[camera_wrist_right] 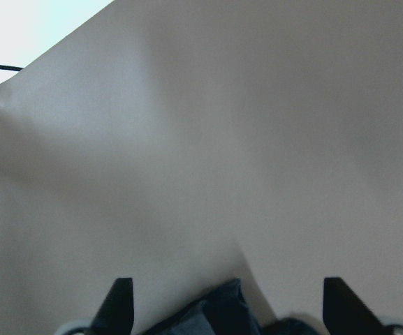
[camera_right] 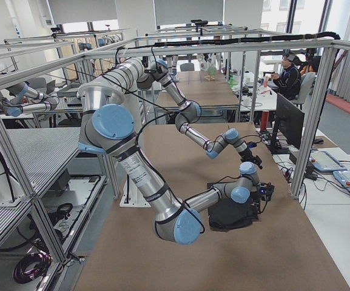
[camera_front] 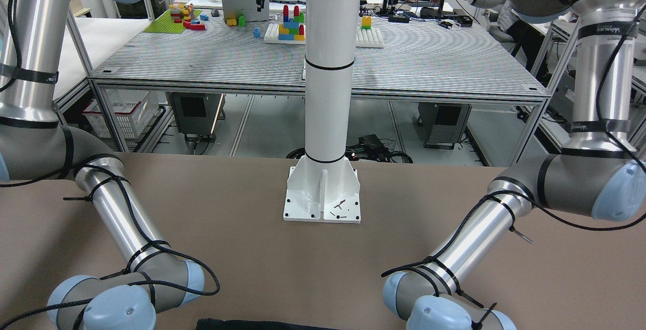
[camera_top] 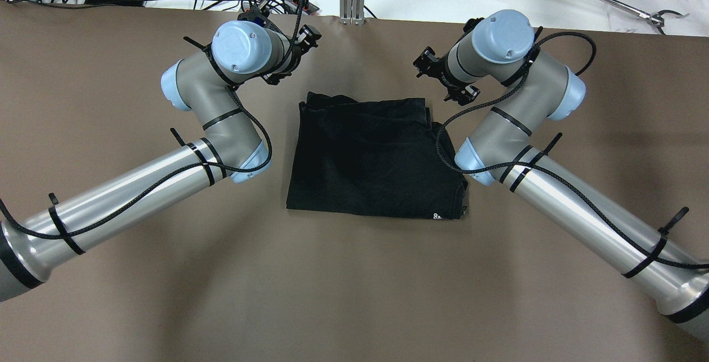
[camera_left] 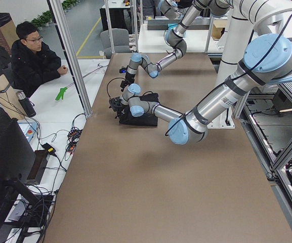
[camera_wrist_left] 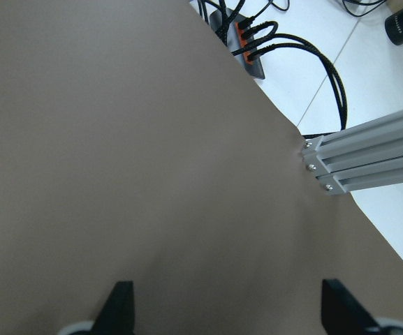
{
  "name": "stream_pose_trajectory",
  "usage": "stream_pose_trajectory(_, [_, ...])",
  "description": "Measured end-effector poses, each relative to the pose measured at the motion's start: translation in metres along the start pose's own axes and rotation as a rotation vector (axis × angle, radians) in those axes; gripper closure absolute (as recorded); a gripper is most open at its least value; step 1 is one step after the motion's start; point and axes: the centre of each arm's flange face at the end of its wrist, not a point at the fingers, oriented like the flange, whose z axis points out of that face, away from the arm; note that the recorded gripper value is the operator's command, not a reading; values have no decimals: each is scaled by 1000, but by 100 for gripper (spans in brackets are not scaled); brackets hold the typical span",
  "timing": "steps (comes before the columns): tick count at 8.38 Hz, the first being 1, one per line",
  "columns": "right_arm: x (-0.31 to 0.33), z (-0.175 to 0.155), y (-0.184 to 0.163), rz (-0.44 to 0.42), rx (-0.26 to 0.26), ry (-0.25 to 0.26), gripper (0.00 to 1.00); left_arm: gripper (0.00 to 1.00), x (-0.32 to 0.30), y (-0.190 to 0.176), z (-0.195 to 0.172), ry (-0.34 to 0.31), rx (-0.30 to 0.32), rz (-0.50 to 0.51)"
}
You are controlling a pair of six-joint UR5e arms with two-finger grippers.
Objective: Fold clothes
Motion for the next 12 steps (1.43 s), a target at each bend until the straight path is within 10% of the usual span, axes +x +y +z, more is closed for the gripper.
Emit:
stream_pose_trajectory(3, [77, -21, -72, -352, 67, 61, 5, 6, -44, -81, -60, -164, 15, 400])
stream_pose_trajectory(7, [250, -84, -223, -831, 109, 309, 5, 6, -232, -258, -169, -440, 20, 940])
stream_pose_trajectory(12, [457, -197, -321, -993, 104, 511, 5, 6, -435, -409, -309, -627, -17, 1225])
